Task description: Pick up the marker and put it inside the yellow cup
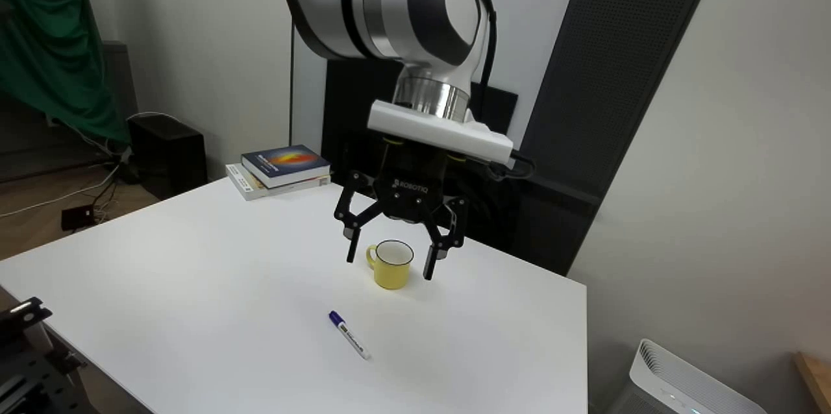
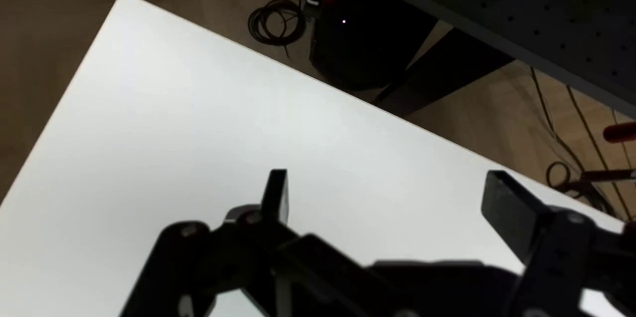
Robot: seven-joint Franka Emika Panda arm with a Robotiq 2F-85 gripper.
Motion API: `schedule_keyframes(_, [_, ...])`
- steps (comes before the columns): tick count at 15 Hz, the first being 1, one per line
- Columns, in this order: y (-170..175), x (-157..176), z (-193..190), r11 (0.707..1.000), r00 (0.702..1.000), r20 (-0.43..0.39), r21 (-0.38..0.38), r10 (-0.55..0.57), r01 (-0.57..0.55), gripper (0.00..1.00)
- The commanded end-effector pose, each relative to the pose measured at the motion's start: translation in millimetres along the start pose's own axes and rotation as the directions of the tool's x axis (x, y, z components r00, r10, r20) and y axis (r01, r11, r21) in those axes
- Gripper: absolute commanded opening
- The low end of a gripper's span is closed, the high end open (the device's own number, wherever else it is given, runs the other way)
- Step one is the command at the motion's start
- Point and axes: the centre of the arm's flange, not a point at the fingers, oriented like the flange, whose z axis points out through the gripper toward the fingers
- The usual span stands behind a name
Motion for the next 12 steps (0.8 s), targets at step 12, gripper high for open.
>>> schedule_keyframes(12, [4.3, 1.3, 19.2, 0.942, 0.954, 0.106, -0.161, -0.280, 0.294, 1.00])
